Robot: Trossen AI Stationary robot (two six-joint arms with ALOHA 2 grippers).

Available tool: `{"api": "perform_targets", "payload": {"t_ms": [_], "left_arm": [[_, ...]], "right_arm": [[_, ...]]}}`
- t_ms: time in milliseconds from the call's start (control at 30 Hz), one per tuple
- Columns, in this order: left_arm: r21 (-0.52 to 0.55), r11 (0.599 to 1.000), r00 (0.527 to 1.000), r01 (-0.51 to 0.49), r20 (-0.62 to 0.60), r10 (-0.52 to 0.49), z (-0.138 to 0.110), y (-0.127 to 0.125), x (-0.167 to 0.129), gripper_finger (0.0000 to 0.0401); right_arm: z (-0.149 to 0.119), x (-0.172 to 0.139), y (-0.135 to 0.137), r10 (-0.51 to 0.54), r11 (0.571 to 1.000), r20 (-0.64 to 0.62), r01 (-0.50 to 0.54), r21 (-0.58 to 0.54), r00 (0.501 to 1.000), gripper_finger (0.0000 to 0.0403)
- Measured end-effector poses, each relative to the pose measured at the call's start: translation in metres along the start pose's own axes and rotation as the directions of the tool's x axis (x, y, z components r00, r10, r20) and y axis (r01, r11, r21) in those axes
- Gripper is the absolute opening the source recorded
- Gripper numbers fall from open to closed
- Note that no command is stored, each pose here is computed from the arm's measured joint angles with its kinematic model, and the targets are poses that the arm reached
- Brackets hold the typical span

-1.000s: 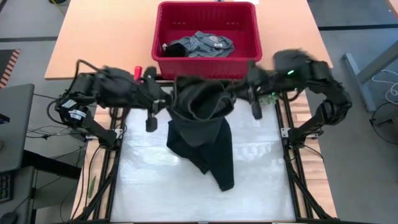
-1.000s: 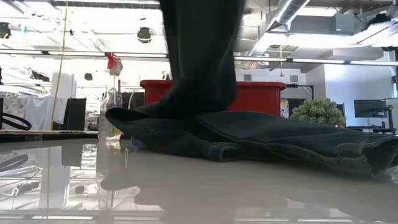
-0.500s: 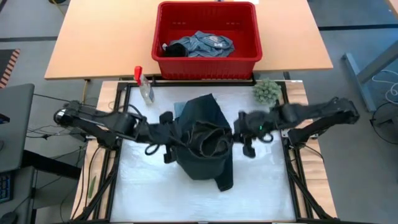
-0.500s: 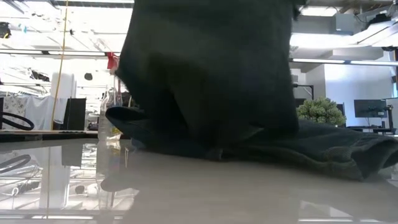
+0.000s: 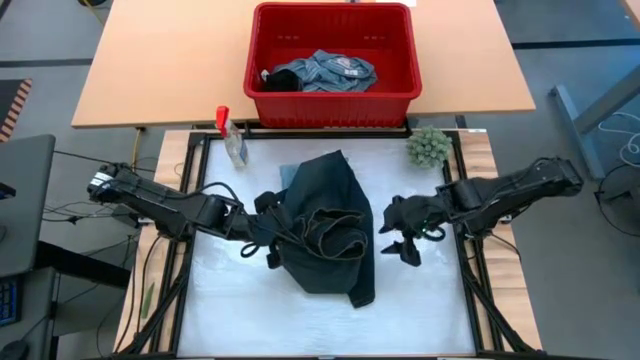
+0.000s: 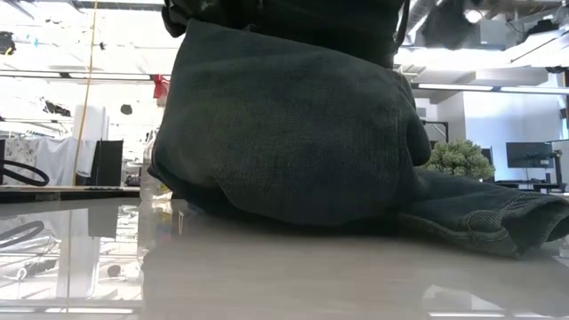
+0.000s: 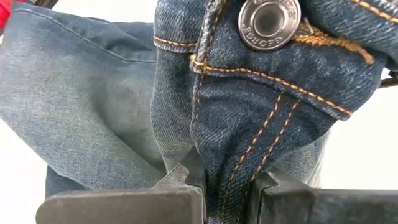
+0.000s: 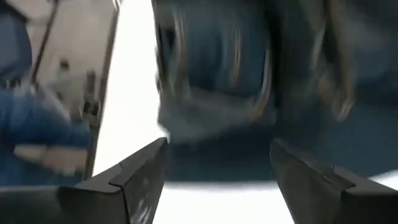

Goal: Fold Laundry from Bin
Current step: Fold the black pants from the red laundry bin

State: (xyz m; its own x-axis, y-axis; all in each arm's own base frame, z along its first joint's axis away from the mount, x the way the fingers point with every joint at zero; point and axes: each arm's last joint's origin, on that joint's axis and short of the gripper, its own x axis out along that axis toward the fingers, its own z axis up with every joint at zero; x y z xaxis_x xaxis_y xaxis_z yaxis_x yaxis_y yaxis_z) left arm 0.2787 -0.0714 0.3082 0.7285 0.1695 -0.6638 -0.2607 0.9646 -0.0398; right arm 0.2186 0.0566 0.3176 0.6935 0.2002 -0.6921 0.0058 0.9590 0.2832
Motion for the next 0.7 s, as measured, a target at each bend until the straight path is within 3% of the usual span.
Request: {"api": "perform_targets", "payload": {"t_ms": [167,300,433,700], "left_arm": [[-0.027,1.0,1.0,0.001,0.0,-0.001,0.0,0.0,0.0,0.0025],[-0.037,0.999,1.0,0.006,-0.002,-0.006,0.0,0.0,0.0,0.0025],[-0.044,0.999,1.0,0.014,-0.005,-0.015,0.0,0.0,0.0,0.0026],[-0.047,0.999,1.0,0.016,-0.003,-0.016,0.0,-0.001,0.0,0.0026]], "right_arm": [[0.028,-0.017,0.011,-0.028,0.999,0.218,0.035,-0.03,0.976,0.0305],[0.035,-0.021,0.026,-0.114,0.985,0.332,0.15,-0.086,0.936,0.0302],[0.034,-0.006,0.041,-0.2,0.943,0.34,0.274,-0.188,0.919,0.0301],[0.037,0.028,0.054,-0.277,0.912,0.279,0.343,-0.224,0.919,0.0301]]}}
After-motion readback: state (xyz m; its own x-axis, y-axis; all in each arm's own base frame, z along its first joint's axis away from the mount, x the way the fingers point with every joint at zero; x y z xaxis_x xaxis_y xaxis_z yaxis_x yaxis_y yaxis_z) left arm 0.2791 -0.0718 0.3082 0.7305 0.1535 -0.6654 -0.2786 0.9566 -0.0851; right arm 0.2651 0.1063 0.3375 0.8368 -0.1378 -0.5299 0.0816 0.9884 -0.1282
